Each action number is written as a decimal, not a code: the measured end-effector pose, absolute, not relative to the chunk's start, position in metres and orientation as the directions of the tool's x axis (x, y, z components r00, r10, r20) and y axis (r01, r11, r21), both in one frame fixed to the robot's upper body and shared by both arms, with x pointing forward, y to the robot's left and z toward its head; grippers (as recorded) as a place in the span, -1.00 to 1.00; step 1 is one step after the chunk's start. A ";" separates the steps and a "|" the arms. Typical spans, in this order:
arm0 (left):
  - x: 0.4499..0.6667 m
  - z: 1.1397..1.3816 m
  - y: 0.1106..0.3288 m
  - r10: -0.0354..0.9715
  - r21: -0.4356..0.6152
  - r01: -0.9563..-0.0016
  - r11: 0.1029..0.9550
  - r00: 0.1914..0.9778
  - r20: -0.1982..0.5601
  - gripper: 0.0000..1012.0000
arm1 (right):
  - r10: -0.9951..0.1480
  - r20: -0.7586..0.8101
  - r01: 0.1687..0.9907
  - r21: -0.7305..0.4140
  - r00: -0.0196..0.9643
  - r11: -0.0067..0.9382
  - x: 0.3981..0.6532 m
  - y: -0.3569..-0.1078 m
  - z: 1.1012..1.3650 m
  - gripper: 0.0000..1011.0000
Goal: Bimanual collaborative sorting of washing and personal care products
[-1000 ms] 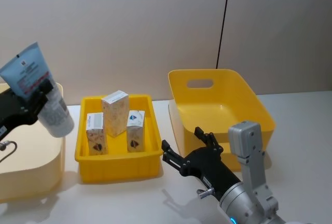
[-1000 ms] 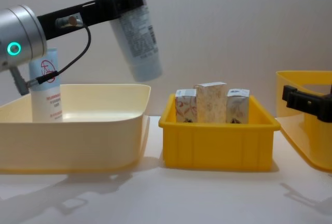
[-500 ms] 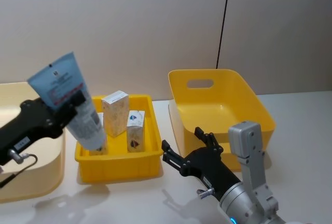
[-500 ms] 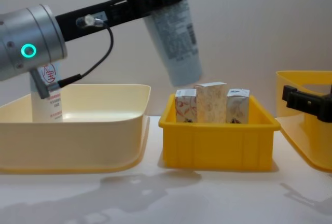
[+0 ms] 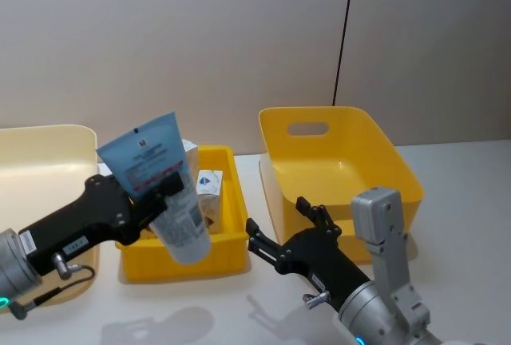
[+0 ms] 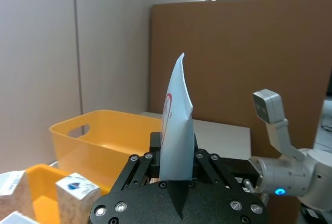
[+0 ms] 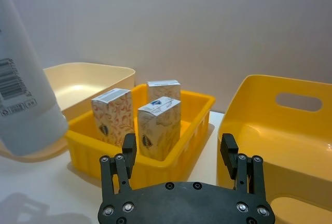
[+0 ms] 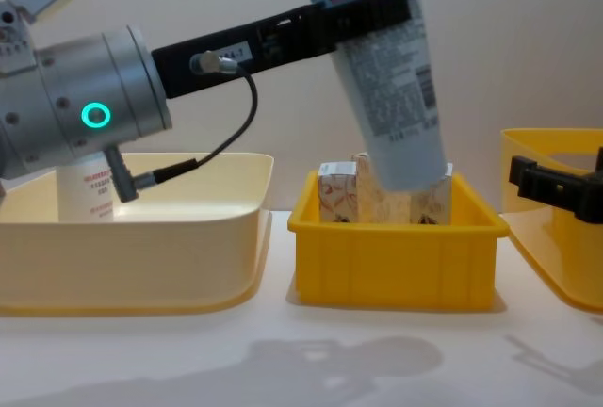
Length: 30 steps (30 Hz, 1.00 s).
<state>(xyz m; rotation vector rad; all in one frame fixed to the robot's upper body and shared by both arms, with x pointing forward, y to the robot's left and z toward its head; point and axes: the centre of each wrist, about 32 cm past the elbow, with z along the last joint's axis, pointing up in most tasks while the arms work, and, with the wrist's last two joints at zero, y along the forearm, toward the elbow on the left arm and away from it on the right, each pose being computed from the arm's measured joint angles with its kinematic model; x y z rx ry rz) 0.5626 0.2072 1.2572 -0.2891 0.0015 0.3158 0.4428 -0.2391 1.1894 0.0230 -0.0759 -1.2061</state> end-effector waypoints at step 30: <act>0.564 1.253 0.193 0.207 -0.266 -0.208 0.941 0.978 -0.031 -0.46 | -0.729 -0.017 0.730 0.015 0.684 0.684 0.424 -0.282 1.218 1.00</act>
